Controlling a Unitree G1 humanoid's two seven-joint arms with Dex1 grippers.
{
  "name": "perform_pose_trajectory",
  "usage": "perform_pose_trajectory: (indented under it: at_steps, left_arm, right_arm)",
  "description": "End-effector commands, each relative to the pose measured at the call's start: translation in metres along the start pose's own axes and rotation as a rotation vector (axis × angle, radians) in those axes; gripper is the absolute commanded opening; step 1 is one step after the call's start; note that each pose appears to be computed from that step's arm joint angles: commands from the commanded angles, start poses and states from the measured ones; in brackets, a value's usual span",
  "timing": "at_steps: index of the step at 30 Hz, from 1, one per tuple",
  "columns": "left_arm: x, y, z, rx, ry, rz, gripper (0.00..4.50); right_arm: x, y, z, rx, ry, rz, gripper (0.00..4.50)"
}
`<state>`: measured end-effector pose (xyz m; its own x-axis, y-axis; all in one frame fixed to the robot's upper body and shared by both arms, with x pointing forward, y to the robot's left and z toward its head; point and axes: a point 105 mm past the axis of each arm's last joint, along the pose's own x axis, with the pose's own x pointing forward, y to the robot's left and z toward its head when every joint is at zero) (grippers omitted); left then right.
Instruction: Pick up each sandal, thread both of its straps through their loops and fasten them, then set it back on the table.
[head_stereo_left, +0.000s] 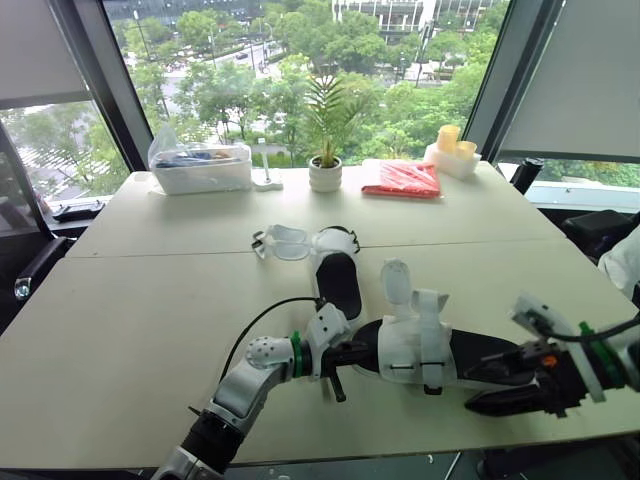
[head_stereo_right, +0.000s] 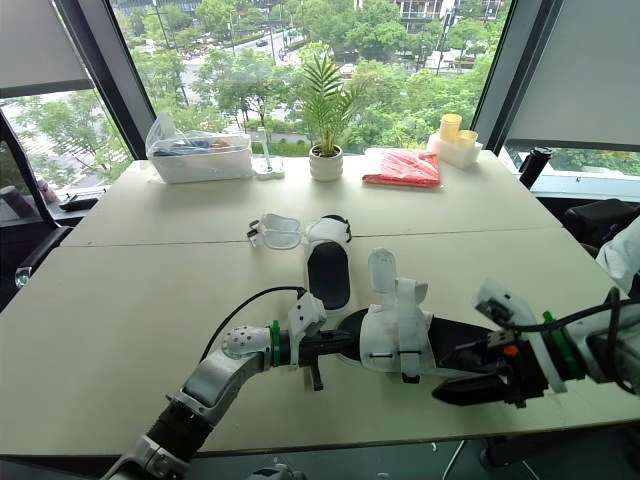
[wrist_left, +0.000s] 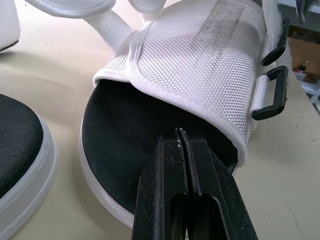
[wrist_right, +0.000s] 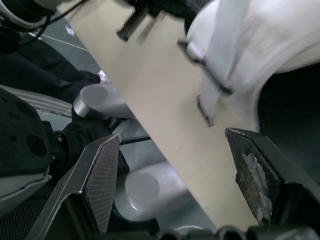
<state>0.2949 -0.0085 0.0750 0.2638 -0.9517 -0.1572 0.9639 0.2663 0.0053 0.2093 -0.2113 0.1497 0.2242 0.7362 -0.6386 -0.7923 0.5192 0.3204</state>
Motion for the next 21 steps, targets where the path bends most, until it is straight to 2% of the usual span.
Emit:
perform_pose_trajectory:
  at_steps: [1,11,21]
  left_arm:
    - [0.002,-0.003,-0.012,-0.028,0.042,-0.008,0.00]
    - [0.004,-0.003,-0.011,-0.017,0.046,-0.024,0.00]
    - [0.004,-0.004,-0.011,-0.017,0.046,-0.021,0.00]
  right_arm:
    - [0.013,-0.017,0.006,-0.038,-0.080,-0.123,3.63]
    - [0.040,-0.017,0.004,0.046,-0.109,-0.072,3.63]
    - [0.051,0.000,-0.003,0.098,-0.075,0.024,3.63]
